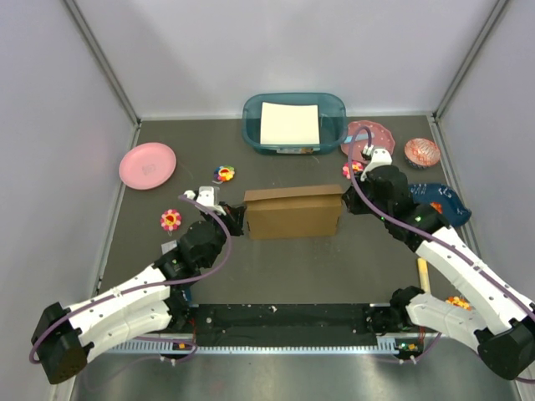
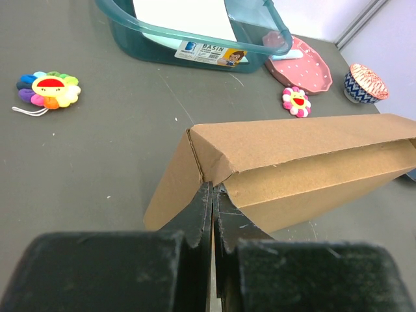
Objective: Fold the paper box
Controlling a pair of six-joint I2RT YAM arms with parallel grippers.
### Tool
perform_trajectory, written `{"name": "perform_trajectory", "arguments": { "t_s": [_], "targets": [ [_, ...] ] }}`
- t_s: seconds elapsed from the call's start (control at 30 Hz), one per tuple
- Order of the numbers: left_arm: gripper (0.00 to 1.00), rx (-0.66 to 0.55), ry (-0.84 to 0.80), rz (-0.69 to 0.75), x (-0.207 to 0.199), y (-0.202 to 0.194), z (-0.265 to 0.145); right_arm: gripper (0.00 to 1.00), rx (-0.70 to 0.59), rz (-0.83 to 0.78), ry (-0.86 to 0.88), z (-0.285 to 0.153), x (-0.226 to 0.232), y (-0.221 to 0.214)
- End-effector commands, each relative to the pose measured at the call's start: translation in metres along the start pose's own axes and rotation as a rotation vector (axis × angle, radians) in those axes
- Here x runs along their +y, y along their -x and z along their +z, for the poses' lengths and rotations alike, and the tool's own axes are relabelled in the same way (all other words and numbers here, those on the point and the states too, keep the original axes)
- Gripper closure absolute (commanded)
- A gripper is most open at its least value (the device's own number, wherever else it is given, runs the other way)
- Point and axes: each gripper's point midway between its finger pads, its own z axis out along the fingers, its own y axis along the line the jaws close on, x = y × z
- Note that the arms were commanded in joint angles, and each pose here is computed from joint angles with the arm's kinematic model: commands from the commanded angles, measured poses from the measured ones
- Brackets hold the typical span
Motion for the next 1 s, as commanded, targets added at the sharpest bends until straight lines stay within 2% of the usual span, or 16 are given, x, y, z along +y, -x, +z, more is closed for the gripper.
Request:
{"name": "perform_trajectory", "arguments": {
  "t_s": [0.0, 0.27, 0.47, 0.67, 0.77, 0.8, 0.9, 0.97],
  "targets": [
    [1.0, 0.23, 0.093, 0.148, 0.037, -0.063, -0.012, 1.0, -0.064, -0.004, 0.012, 0.0, 0.006, 0.017],
    [1.0, 0.233, 0.102, 0.149, 0.039, -0.065, -0.012, 1.0, -0.025, 0.009, 0.01, 0.003, -0.001, -0.006],
    [1.0, 0.248, 0.113, 0.141, 0.043, -0.073, -0.013, 1.0, 0.042, 0.023, -0.015, 0.009, -0.014, -0.044],
    [1.0, 0.25, 0.108, 0.123, 0.042, -0.074, -0.015, 1.0, 0.052, 0.031, -0.02, 0.008, -0.018, -0.053],
    [0.85, 0.21, 0.08, 0.115, 0.032, -0.054, -0.015, 1.0, 0.045, 0.036, -0.017, 0.007, -0.016, -0.05],
    [0.75, 0.196, 0.07, 0.116, 0.028, -0.048, -0.015, 1.0, 0.042, 0.035, -0.015, 0.007, -0.016, -0.048],
    [0.6, 0.147, 0.073, 0.102, 0.023, -0.025, -0.017, 1.0, 0.044, 0.039, -0.018, 0.006, -0.015, -0.046],
    [0.58, 0.127, 0.061, 0.1, 0.018, -0.014, -0.017, 1.0, 0.045, 0.041, -0.013, 0.006, -0.013, -0.045]
  ]
}}
